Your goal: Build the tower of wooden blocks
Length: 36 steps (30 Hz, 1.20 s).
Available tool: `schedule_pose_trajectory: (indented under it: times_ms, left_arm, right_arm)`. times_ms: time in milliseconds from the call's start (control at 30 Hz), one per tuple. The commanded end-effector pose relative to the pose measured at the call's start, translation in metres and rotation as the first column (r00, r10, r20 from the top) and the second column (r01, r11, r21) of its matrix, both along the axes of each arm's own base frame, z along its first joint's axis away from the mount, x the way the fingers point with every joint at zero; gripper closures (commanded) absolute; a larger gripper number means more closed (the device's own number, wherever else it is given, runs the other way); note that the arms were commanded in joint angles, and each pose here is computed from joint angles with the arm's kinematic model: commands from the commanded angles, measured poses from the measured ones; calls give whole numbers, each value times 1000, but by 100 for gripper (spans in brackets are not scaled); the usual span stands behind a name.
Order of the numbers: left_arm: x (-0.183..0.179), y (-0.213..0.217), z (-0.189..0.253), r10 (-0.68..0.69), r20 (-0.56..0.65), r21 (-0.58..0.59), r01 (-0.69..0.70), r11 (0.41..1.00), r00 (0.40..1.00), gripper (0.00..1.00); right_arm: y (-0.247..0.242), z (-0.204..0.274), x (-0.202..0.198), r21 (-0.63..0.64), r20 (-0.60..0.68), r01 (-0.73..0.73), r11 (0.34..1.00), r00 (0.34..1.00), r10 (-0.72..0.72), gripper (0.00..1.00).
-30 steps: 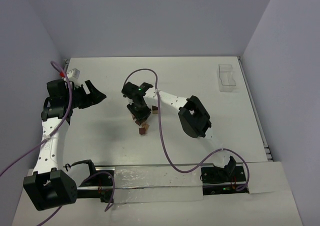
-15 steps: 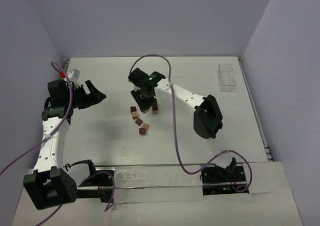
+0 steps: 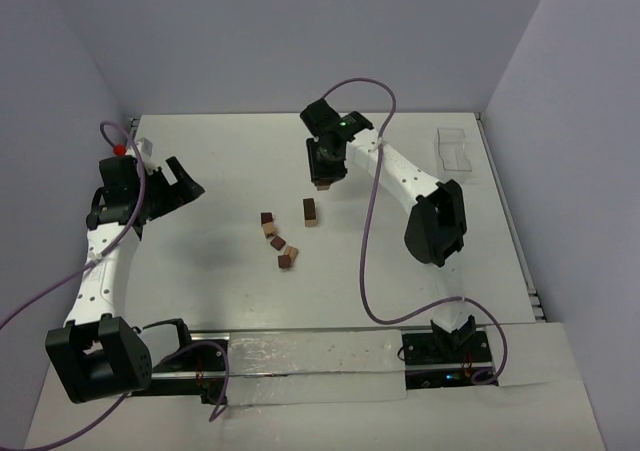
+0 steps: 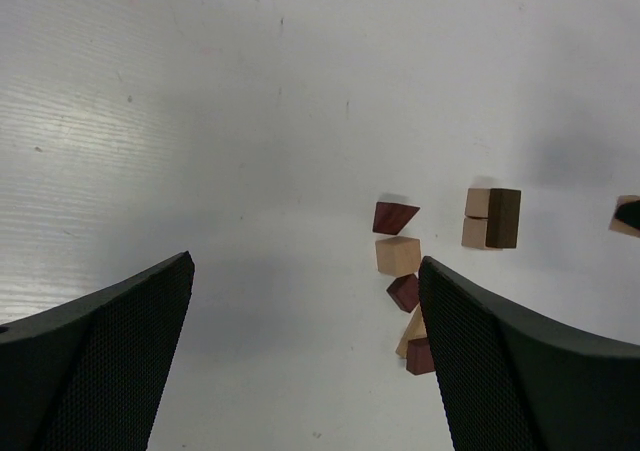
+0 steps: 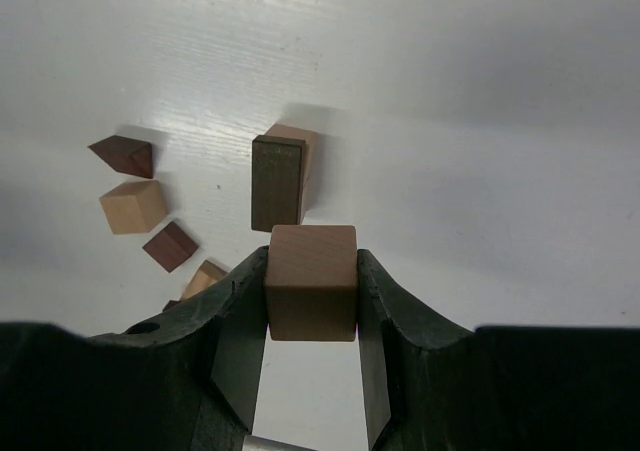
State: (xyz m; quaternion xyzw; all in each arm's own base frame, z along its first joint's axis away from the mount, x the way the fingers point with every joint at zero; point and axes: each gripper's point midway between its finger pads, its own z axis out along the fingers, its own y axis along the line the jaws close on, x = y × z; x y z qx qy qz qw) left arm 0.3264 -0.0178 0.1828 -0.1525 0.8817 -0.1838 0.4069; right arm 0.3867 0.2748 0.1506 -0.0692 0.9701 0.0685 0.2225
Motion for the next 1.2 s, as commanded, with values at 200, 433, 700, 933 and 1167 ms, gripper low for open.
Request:
schedule_pose_trajectory:
  times_ms: [200, 433, 700, 933, 1167]
  left_arm:
    - [10, 10, 21, 54, 67, 19, -55, 998, 996, 1]
    - [12, 13, 21, 67, 65, 25, -68, 997, 996, 1]
    - [11, 12, 21, 65, 70, 23, -67, 997, 995, 1]
    - [12, 11, 19, 62, 63, 18, -63, 998, 996, 1]
    - [12, 11, 17, 61, 58, 14, -61, 998, 996, 1]
  right_arm:
    - [17, -11, 14, -3, -2, 24, 1000, 1000, -24, 100]
    - [31, -28, 8, -14, -34, -9, 1000, 999, 8, 100]
    - [41, -43, 5, -32, -50, -29, 999, 998, 27, 100]
    - [47, -52, 0, -42, -66, -38, 998, 997, 36, 100]
    - [48, -59, -1, -48, -79, -40, 998, 996, 36, 97]
